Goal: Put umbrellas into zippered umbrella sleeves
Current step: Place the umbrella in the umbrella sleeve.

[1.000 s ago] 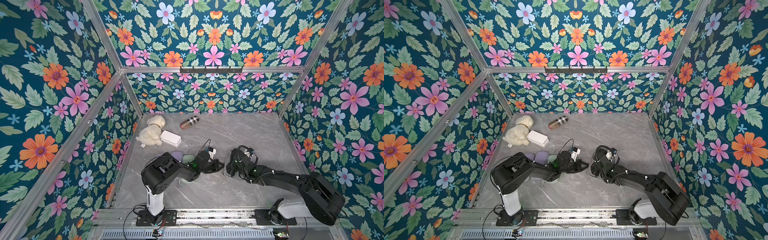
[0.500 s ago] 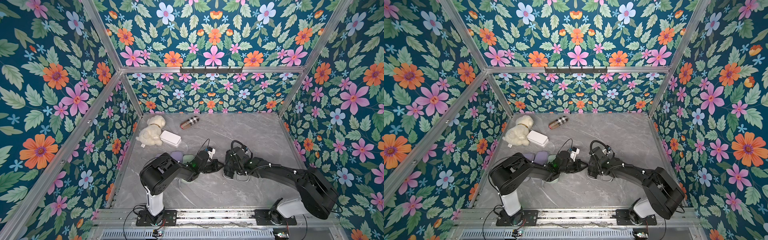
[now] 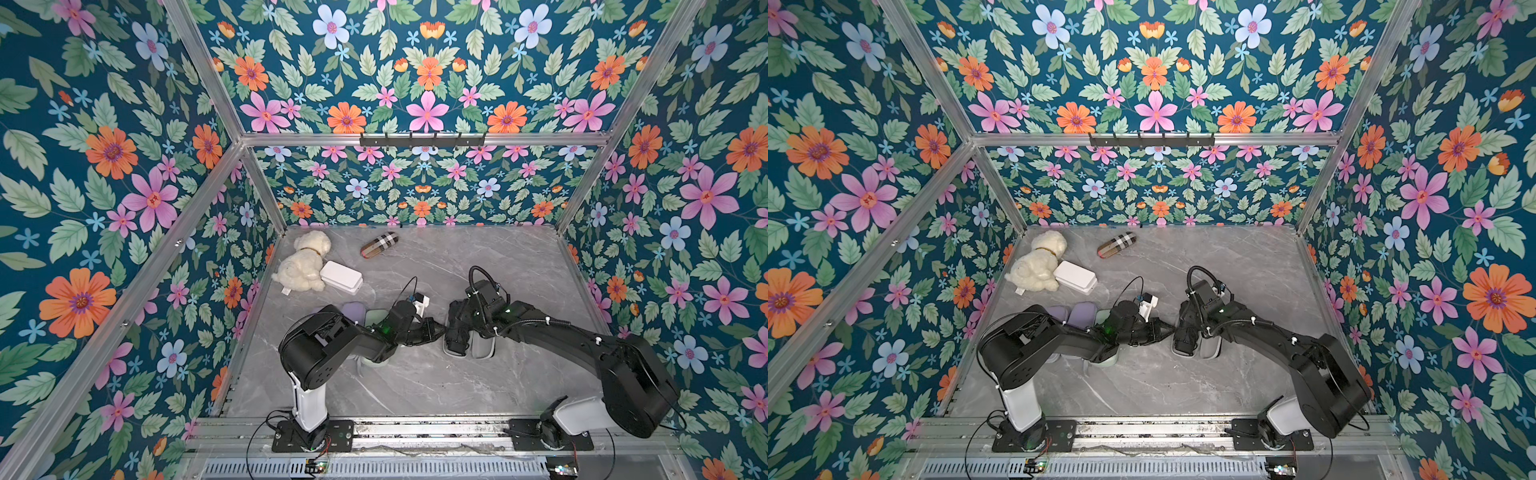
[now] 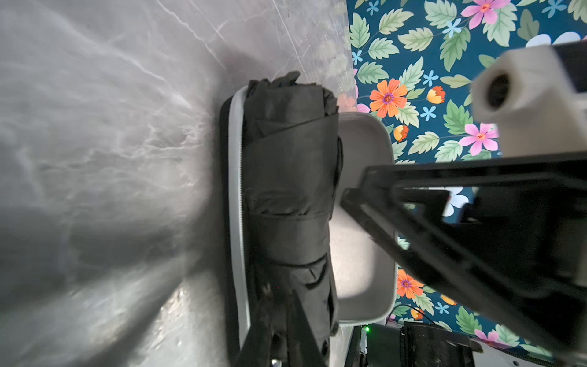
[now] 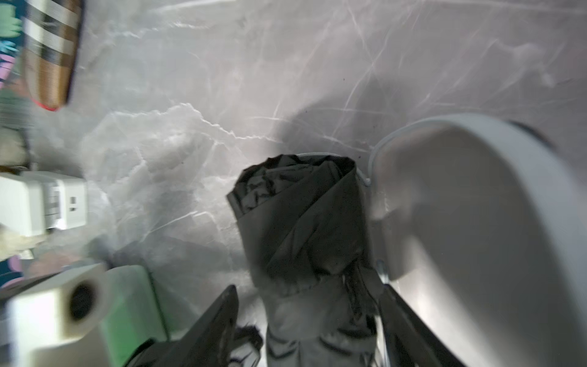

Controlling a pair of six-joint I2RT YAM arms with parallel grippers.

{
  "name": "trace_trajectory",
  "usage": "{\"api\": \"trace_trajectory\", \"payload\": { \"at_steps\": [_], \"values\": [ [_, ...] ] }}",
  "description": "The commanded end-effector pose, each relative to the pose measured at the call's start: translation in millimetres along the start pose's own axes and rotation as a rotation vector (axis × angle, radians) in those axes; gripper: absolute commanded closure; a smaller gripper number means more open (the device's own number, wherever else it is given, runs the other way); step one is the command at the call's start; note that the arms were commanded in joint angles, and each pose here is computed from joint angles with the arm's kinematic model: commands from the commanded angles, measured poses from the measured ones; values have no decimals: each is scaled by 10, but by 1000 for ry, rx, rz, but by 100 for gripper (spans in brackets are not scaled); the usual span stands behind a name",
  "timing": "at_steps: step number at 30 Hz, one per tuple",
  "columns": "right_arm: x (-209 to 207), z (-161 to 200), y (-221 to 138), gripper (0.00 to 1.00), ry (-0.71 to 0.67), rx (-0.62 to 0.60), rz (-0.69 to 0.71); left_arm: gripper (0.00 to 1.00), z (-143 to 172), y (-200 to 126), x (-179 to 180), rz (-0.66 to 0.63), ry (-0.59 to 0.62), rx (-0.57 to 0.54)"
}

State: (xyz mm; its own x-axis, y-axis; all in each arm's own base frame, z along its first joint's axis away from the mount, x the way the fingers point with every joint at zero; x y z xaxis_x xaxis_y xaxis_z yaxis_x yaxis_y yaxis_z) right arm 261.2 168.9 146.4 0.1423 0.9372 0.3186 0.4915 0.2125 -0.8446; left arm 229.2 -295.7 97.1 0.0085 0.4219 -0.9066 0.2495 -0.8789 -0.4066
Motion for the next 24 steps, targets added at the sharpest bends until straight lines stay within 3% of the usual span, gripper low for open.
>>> {"api": "trace_trajectory", "payload": {
  "at_steps": [1, 5, 9, 11, 14, 17, 22, 24],
  "values": [
    [-12, 70, 149, 41, 30, 46, 1, 87, -19, -5, -29, 25, 18, -1],
    [-150, 319, 303, 61, 97, 130, -19, 86, -78, -68, -36, 28, 22, -20],
    [-162, 285, 233, 62, 92, 132, 0, 76, -139, -59, -60, 22, 32, -17],
    [-98, 165, 65, 57, 44, 88, -11, 66, -167, -73, -67, 12, 39, -20],
    [5, -5, -238, 38, -43, 52, -40, 53, -216, -102, -64, -10, 57, -32],
    [53, -116, -554, 29, -122, 41, -87, 39, -252, -80, -60, -38, 74, -23],
    [-287, -127, -862, 22, -102, 81, -65, 28, -288, -50, -87, -91, 133, -2],
    [-463, -56, -878, 12, -83, 106, -59, 26, -301, -33, -102, -112, 159, 14]
  ]
}}
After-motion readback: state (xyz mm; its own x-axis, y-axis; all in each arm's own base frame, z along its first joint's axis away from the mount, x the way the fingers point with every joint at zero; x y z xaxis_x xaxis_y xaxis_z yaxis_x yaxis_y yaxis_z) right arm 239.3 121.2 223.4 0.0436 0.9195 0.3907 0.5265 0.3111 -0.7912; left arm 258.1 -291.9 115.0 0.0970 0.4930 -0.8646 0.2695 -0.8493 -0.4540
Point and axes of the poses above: each gripper's point midway between its finger pads, its own y axis out along the fingers, its own x axis along the line the jaws close on, z = x × y, the point moved 9 cm from there along -y, back along the fingers, and after that the axes turned 14 degrees about -y, right-handed, at the moved point
